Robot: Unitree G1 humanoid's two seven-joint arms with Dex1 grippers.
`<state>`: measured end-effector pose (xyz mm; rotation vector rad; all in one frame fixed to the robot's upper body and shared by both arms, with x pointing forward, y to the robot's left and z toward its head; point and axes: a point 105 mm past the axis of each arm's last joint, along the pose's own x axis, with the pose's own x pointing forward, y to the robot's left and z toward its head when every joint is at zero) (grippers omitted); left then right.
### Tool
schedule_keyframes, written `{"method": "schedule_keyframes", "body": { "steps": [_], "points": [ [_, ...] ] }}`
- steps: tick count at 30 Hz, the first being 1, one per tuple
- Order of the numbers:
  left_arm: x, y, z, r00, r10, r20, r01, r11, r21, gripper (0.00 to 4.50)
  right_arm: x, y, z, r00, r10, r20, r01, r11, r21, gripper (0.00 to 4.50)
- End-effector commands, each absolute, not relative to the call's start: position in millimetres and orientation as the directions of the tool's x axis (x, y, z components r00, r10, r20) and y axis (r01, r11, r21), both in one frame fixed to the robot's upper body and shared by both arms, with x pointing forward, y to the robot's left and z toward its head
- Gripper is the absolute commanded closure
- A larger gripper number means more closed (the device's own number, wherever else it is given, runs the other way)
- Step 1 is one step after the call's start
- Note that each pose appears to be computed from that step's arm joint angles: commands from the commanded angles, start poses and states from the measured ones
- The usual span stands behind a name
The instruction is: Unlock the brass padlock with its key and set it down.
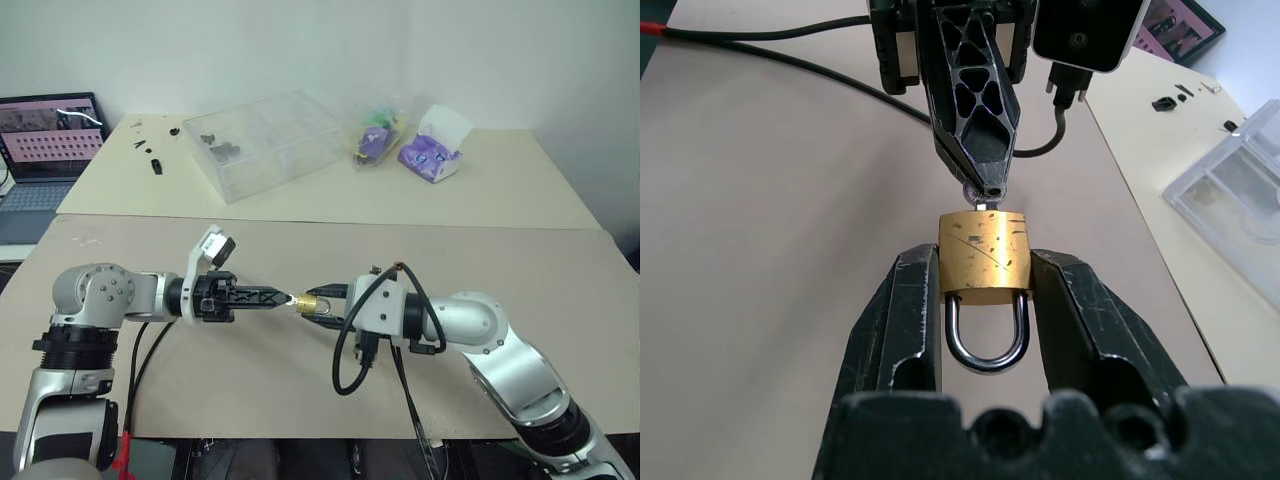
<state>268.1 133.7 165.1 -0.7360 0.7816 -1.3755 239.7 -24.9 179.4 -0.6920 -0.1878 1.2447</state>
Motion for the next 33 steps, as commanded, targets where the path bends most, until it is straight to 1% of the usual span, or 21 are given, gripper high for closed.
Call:
{"method": "schedule_keyframes", "body": {
  "steps": [1, 7, 14, 22, 25, 28, 31, 33],
  "points": [
    [269, 135, 174, 0.038, -0.999, -0.034, 0.589, 0.050, -0.806, 4.43, 235, -23, 192, 0.332, 0.923, -0.196, -0.772, 0.146, -0.619, 3.57],
    [269, 134, 168, 0.037, -0.998, -0.043, 0.599, 0.056, -0.799, 4.43, 236, -24, 192, 0.334, 0.922, -0.197, -0.770, 0.147, -0.621, 3.57],
    [270, 130, 163, 0.036, -0.996, -0.077, 0.663, 0.082, -0.744, 4.43, 237, -24, 192, 0.334, 0.922, -0.196, -0.771, 0.147, -0.619, 3.57],
    [271, 124, 163, 0.041, -0.995, -0.089, 0.698, 0.092, -0.710, 4.43, 237, -23, 193, 0.326, 0.925, -0.195, -0.777, 0.144, -0.613, 3.57],
    [270, 119, 162, 0.036, -0.994, -0.107, 0.731, 0.099, -0.675, 4.43, 239, -24, 193, 0.321, 0.927, -0.194, -0.789, 0.149, -0.595, 3.57],
    [269, 114, 161, 0.037, -0.991, -0.131, 0.785, 0.110, -0.610, 4.43, 241, -25, 193, 0.316, 0.928, -0.198, -0.797, 0.147, -0.585, 3.57],
    [263, 108, 162, 0.018, -0.988, -0.150, 0.852, 0.094, -0.515, 4.43, 242, -26, 195, 0.305, 0.933, -0.192, -0.809, 0.147, -0.569, 3.57],
    [260, 107, 161, 0.013, -0.987, -0.163, 0.873, 0.091, -0.480, 4.43, 242, -26, 196, 0.301, 0.935, -0.188, -0.812, 0.148, -0.564, 3.57]
  ]
}}
